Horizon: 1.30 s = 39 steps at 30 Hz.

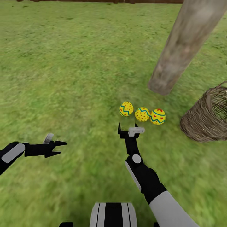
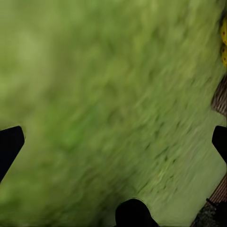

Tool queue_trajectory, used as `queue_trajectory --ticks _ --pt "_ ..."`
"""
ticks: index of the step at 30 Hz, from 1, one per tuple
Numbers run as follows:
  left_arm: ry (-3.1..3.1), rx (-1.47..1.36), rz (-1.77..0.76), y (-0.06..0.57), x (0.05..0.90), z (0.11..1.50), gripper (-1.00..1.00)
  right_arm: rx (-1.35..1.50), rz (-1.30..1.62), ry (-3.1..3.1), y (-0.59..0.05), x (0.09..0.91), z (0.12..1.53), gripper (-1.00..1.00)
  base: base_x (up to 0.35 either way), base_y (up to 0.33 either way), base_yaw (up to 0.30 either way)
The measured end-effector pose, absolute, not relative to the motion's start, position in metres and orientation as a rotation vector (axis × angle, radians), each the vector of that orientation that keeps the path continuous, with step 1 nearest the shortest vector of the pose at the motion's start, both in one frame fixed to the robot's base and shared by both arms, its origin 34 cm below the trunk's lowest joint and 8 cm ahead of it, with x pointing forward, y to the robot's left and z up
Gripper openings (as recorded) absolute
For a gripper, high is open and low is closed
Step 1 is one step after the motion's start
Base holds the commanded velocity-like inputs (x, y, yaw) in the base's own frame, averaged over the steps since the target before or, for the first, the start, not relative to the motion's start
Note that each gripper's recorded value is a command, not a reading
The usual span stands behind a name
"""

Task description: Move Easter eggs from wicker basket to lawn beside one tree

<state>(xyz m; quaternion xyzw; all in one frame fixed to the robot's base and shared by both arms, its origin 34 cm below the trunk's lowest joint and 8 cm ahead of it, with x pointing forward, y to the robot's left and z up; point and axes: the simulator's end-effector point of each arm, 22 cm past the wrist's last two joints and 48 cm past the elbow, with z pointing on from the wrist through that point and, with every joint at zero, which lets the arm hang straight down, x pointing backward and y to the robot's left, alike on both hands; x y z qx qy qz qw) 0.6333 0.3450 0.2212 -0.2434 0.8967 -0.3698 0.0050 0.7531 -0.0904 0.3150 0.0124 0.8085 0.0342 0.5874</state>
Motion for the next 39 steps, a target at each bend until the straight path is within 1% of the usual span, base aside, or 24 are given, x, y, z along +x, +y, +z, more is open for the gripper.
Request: queue_trajectory --ticks 14,18,27,31,39 --pt "2.766 -0.740 -1.156 0.343 0.644 0.247 1.00 0.017 0.087 1.823 -0.086 0.758 0.355 1.00 -0.340 0.000 0.000" --pt "2.758 -0.737 -1.100 0.348 0.643 0.242 1.00 0.007 0.083 1.807 -0.086 0.757 0.361 1.00 -0.342 -0.019 0.000" --pt "2.727 -0.708 -1.101 0.348 0.652 0.263 1.00 0.000 0.067 1.774 -0.091 0.761 0.382 1.00 -0.343 -0.006 0.000" --pt "2.717 -0.714 -1.089 0.353 0.653 0.270 1.00 -0.004 0.069 1.759 -0.090 0.762 0.394 1.00 -0.152 0.000 0.000" --pt "2.668 -0.709 -1.030 0.362 0.661 0.277 1.00 -0.005 0.066 1.726 -0.091 0.765 0.417 1.00 -0.024 0.000 0.000"
